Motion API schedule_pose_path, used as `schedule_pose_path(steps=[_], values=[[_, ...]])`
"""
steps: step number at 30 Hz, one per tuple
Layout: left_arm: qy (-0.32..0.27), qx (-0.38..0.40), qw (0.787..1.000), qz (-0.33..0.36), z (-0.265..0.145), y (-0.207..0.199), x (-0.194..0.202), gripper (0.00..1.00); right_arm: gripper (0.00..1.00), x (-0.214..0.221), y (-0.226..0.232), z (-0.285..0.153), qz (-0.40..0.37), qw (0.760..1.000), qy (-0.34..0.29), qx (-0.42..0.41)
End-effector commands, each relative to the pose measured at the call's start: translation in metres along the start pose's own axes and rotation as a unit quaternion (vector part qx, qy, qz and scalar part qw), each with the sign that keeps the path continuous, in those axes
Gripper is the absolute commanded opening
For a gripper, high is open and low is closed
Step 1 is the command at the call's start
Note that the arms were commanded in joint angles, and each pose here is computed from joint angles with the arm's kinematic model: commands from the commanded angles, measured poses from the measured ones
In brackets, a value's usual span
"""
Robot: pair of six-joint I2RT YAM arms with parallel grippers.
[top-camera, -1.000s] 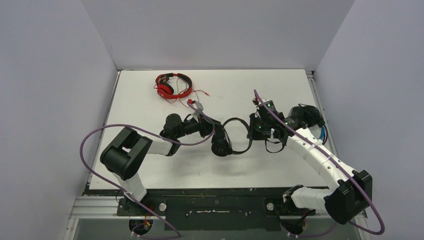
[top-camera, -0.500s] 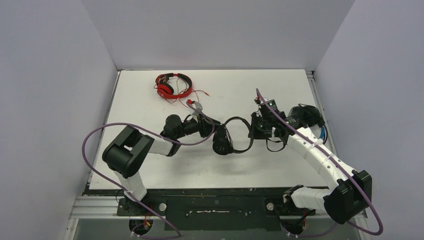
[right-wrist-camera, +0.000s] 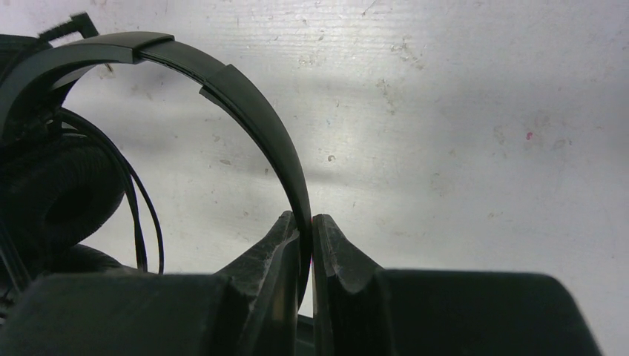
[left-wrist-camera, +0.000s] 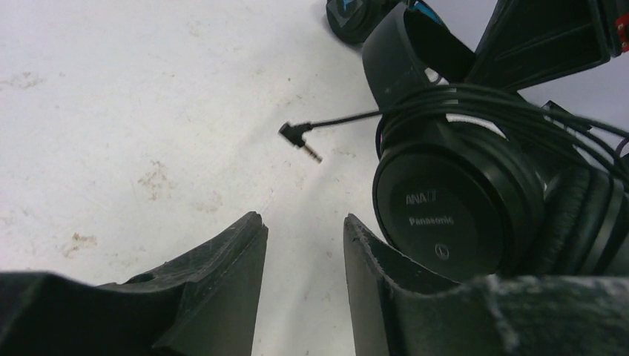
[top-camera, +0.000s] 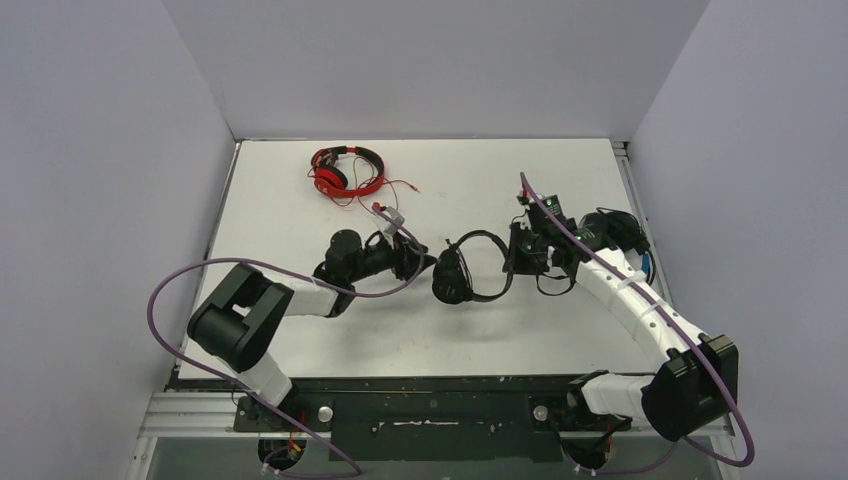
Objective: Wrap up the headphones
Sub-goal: Wrap the headphones cable around the headphones, then place the headphones at the center of the board.
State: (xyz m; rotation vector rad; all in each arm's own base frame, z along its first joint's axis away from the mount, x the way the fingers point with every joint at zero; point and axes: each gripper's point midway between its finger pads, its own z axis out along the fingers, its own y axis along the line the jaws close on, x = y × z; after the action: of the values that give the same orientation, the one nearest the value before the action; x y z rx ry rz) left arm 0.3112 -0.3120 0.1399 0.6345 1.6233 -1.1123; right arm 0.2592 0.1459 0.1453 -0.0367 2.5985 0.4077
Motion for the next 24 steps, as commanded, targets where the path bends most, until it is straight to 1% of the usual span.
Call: schedule_pose_path(steps=[1,4,8,12,15,19,22,24], values=[[-0.005,-0.035,0.999,-0.002,-0.013,0.005,-0.005,0.44,0.00,-0.019,0.003,0.001,0.005,0.999,-0.027,-0.022],[-0.003,-0.056,0.998,-0.019,-0.020,0.007,-0.001,0.49,0.00,-0.020,-0.007,0.005,0.015,0.999,-0.028,-0.015],[0.002,-0.067,0.997,-0.034,-0.027,-0.001,0.002,0.56,0.00,-0.021,-0.025,0.013,0.034,0.999,-0.029,0.000],[0.034,-0.085,0.995,-0.031,-0.029,-0.009,0.010,0.58,0.00,-0.022,-0.045,0.019,0.056,0.998,-0.034,0.015],[0.057,-0.097,0.993,-0.041,-0.029,-0.019,0.014,0.64,0.00,-0.021,-0.065,0.024,0.079,0.996,-0.037,0.028],[0.071,-0.115,0.989,-0.050,-0.033,-0.027,0.011,0.72,0.00,-0.018,-0.092,0.031,0.105,0.992,-0.042,0.052],[0.080,-0.119,0.989,-0.041,-0.037,-0.033,0.007,0.75,0.00,-0.012,-0.113,0.035,0.127,0.988,-0.043,0.072],[0.081,-0.135,0.987,-0.039,-0.041,-0.032,0.003,0.76,0.00,-0.007,-0.124,0.038,0.139,0.986,-0.043,0.083]])
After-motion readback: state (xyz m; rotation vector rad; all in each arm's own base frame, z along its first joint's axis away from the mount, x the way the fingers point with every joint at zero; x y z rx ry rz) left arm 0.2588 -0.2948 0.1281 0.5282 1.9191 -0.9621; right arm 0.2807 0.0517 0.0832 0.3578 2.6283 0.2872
